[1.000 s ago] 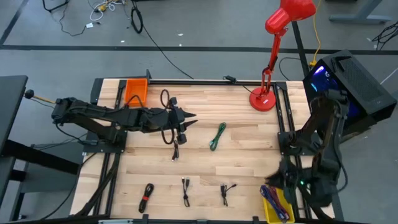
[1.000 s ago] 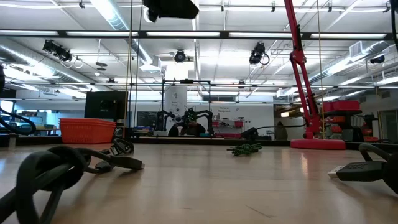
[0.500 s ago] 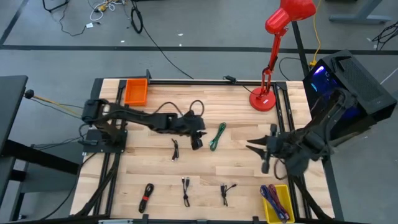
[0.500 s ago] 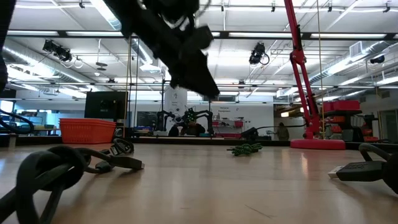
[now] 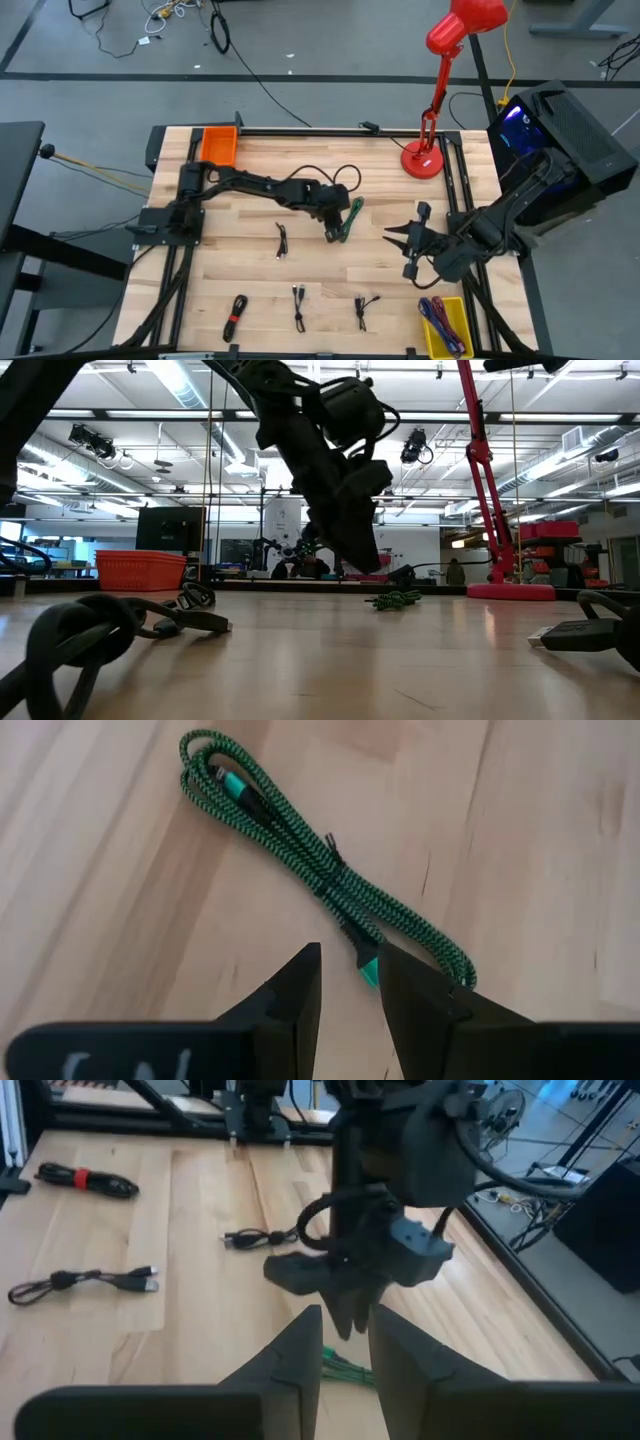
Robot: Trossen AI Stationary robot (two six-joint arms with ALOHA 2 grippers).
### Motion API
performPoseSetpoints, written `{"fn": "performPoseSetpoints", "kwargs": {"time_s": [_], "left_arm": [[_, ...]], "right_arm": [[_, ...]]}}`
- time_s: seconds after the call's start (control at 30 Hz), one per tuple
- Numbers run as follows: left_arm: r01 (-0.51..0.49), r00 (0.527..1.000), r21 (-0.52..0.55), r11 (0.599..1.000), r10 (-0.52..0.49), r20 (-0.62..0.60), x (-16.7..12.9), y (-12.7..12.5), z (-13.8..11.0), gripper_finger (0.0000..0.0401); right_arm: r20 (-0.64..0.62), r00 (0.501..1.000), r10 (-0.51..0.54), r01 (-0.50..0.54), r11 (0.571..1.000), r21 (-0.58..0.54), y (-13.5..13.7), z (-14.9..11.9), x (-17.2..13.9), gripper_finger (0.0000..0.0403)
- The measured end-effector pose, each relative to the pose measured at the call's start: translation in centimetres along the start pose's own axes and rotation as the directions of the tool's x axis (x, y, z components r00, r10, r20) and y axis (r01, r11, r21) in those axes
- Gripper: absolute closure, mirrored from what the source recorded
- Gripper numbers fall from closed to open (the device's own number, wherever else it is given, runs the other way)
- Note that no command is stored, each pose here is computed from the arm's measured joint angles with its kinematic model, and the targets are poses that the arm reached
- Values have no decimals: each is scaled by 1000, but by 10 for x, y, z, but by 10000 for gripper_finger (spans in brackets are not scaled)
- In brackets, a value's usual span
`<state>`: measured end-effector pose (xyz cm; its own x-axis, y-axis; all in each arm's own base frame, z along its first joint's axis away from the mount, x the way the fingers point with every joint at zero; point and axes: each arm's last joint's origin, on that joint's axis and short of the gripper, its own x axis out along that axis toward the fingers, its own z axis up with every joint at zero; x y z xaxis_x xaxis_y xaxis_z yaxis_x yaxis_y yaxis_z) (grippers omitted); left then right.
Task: Pick & Place USB Port
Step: Put the green patterned charger cable into the yellow bin
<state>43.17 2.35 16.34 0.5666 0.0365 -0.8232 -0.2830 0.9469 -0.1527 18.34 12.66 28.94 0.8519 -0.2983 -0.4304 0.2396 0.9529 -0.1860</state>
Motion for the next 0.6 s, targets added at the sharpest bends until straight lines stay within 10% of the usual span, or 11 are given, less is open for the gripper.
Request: {"fn": "performPoseSetpoints", "kwargs": {"time_s": [0.6], "left_arm": [[37,999,-122,992,-39,-18,5,6,12,293]], "right_arm": [[39,997,68,-66,996,-58,7,7,2,317]]}}
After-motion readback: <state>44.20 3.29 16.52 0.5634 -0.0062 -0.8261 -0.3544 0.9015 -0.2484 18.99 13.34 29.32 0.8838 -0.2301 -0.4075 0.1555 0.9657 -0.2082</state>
